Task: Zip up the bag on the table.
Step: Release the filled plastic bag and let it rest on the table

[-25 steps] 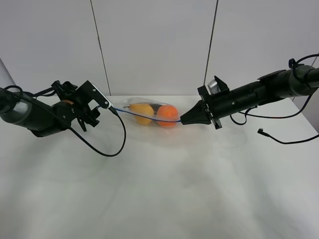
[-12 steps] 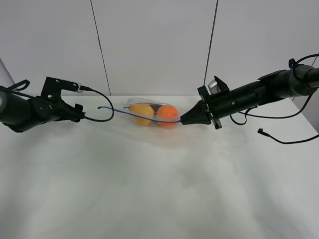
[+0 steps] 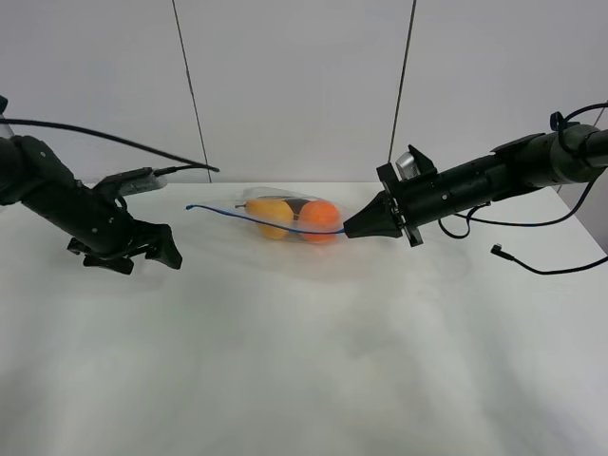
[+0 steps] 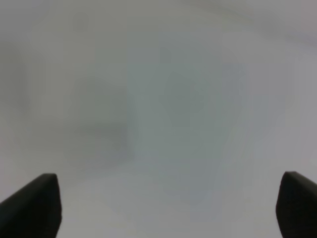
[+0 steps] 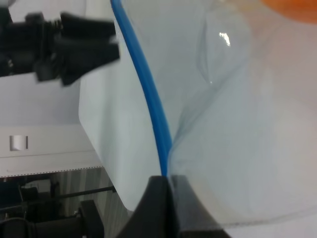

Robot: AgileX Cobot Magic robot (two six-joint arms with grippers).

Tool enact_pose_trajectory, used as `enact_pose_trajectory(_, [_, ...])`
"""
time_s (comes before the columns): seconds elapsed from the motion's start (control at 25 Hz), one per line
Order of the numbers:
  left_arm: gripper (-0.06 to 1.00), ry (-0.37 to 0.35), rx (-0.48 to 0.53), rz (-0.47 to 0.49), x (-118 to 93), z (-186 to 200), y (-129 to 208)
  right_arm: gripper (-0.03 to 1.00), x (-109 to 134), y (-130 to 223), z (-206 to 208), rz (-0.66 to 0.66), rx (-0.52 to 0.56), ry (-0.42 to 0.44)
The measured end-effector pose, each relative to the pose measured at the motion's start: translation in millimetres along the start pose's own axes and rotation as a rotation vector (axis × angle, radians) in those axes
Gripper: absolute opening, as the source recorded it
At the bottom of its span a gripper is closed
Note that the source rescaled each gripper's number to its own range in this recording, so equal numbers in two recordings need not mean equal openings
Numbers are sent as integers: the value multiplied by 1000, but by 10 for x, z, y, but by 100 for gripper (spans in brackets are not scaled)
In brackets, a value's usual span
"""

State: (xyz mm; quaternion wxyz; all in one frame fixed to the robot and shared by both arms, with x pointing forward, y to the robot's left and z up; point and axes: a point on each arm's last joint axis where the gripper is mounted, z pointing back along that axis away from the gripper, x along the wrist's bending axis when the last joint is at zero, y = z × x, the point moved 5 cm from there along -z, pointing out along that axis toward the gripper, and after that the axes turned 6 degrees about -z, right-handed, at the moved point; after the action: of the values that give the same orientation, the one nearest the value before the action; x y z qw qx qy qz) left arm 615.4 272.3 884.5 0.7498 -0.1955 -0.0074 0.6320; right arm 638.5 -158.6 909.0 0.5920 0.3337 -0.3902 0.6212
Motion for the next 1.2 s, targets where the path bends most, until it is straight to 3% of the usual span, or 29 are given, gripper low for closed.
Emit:
enact_pose_trajectory(0.12, [100,-28,116,64,21,128,32,0,3,3,0,0,2,-2])
enact_pose_trajectory(0.32, [100,-136,178,117,140,345,-47,0,4,5,0,0,3,-3])
enact_pose_trajectory(0.64, [100,-149,317,110,102,584,63,0,4,5,0,0,3,-3])
enact_pose_trajectory(0.92, [100,-195,229,75,-2,1036,143,0,5,6,0,0,4,-3])
enact_pose_trajectory(1.2, [100,-217,106,50,-299,1668,774,0,5,6,0,0,4,-3])
